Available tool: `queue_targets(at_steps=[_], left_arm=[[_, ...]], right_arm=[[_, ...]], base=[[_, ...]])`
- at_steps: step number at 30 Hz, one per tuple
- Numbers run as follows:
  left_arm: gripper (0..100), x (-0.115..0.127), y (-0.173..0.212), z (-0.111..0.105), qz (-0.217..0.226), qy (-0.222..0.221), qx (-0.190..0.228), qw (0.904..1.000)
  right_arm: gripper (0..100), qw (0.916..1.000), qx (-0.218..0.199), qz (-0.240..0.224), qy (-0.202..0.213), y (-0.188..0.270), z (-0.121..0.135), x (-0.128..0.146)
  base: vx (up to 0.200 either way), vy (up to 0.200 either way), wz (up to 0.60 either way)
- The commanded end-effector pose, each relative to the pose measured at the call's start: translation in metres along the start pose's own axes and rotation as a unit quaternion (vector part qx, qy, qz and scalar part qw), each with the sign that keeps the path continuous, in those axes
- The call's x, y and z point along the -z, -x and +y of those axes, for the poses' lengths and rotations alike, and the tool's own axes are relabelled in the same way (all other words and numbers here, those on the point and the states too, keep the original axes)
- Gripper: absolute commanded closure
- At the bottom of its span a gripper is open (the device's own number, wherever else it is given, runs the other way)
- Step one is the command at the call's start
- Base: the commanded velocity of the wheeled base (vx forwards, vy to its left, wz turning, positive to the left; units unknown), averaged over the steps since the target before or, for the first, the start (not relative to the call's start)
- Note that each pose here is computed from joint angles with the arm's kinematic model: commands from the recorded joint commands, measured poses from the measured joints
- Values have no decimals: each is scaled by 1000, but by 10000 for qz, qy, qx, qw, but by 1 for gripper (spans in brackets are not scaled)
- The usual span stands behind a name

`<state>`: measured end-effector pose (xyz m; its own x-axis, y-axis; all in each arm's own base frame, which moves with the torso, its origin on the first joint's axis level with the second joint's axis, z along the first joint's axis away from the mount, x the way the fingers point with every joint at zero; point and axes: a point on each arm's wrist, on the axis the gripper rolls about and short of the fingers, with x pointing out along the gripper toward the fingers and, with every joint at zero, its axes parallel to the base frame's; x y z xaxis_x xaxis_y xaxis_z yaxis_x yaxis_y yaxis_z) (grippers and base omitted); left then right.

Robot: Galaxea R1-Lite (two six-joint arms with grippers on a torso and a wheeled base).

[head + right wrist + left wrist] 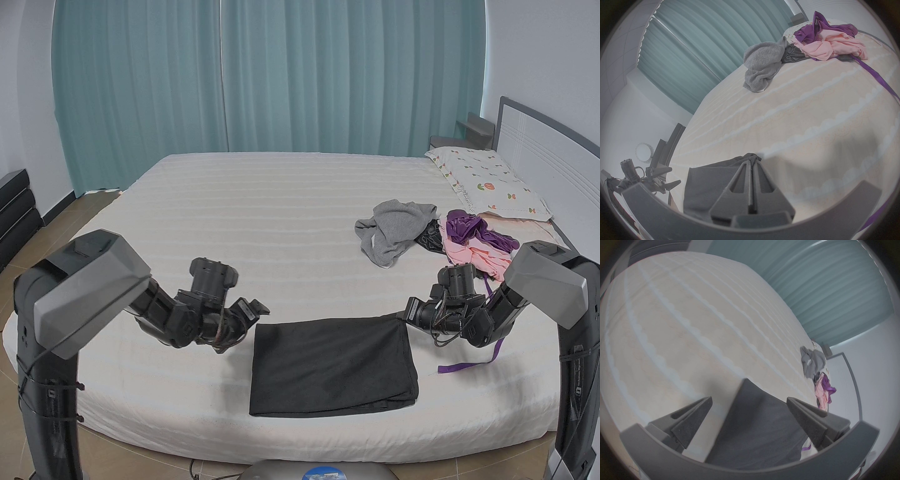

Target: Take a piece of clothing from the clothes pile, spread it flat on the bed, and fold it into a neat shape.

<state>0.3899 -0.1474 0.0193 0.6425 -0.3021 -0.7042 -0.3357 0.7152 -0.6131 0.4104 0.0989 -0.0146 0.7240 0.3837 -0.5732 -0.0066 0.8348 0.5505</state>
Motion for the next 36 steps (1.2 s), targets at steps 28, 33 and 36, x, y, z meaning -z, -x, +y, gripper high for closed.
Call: queue_targets(at_steps=[28,33,36], left_arm=[[100,16,-61,-13,-485,-412,-244,9977],[100,14,-62,-13,-716,-210,-316,9967],[100,13,-61,-13,-726,-159,-310,9968]], right_arm=[[100,10000,4,-43,57,-4,1,-2],[100,10000,22,-66,42,-12,-1,-4],[100,9999,50,-83,54,-14,0,-5]], base=[[0,0,0],[0,0,0],[0,0,0]])
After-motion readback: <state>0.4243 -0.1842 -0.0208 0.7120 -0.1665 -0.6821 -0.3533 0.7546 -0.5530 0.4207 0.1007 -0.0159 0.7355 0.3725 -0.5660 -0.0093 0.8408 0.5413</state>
